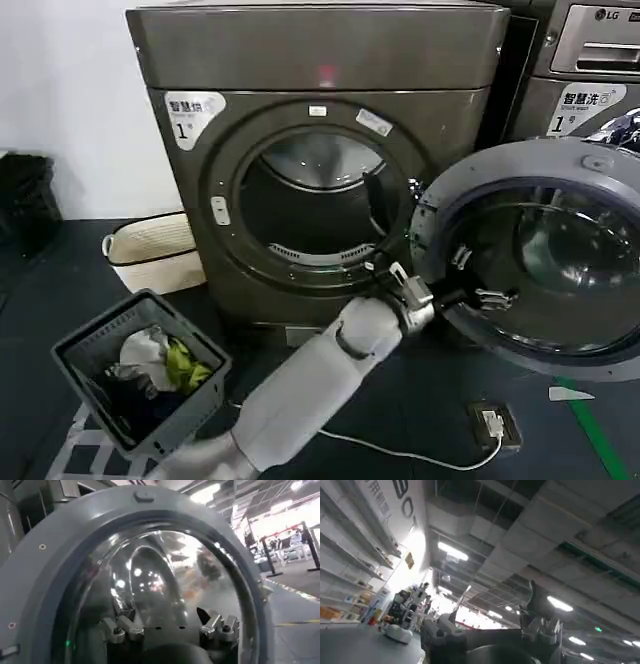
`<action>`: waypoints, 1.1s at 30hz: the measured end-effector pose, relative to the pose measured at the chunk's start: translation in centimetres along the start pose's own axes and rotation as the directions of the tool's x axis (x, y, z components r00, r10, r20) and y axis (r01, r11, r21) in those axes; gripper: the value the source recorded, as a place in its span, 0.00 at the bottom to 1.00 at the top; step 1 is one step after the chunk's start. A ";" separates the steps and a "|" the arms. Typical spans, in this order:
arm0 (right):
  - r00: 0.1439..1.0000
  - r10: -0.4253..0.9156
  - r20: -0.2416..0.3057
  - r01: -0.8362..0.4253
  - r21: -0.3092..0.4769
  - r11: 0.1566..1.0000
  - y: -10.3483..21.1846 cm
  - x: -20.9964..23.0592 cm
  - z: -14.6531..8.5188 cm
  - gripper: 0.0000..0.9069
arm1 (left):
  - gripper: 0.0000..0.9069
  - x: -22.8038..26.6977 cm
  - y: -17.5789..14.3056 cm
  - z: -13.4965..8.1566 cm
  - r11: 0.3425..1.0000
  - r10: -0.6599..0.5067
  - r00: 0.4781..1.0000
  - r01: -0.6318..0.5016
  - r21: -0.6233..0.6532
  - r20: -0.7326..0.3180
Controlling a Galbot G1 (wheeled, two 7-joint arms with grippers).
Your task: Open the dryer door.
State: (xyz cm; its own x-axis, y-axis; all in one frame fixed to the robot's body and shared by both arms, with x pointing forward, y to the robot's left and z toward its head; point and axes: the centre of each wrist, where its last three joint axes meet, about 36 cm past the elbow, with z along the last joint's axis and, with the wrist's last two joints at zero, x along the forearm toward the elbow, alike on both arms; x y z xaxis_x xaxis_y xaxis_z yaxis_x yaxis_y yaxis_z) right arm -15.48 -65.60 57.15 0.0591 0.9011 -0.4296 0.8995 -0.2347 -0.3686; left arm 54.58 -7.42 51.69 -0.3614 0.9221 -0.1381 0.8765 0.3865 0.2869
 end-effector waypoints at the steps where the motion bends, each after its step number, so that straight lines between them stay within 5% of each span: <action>1: 1.000 -0.002 -0.002 0.002 0.000 1.000 0.1 0.0 0.1 1.00 | 1.00 0.1 -0.3 -0.1 1.000 0.002 1.000 -0.002 0.006 0.001; 9: 1.000 -0.014 -0.005 0.014 -0.003 1.000 0.3 -0.4 0.2 1.00 | 1.00 1.3 -3.2 -2.3 0.998 0.029 0.997 -0.033 0.057 0.076; 19: 0.999 -0.038 0.012 0.038 -0.020 0.999 1.3 -0.7 0.1 1.00 | 1.00 12.7 -1.8 -1.3 1.000 -0.008 1.000 0.008 -0.026 0.007; 33: 0.998 -0.062 0.021 0.063 -0.055 0.997 2.5 -1.8 0.2 1.00 | 1.00 28.7 1.6 -3.2 0.902 -0.087 0.971 -0.017 -0.431 -0.221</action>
State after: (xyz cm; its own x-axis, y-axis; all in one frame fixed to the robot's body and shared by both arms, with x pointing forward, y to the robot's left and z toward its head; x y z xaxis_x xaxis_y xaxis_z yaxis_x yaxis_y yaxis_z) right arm -13.44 -67.85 56.82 -0.0055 0.9060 -0.4232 0.9240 -0.1572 -0.3486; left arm 44.59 19.73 51.23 -0.4977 0.8659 0.0503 0.6598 0.3402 0.6700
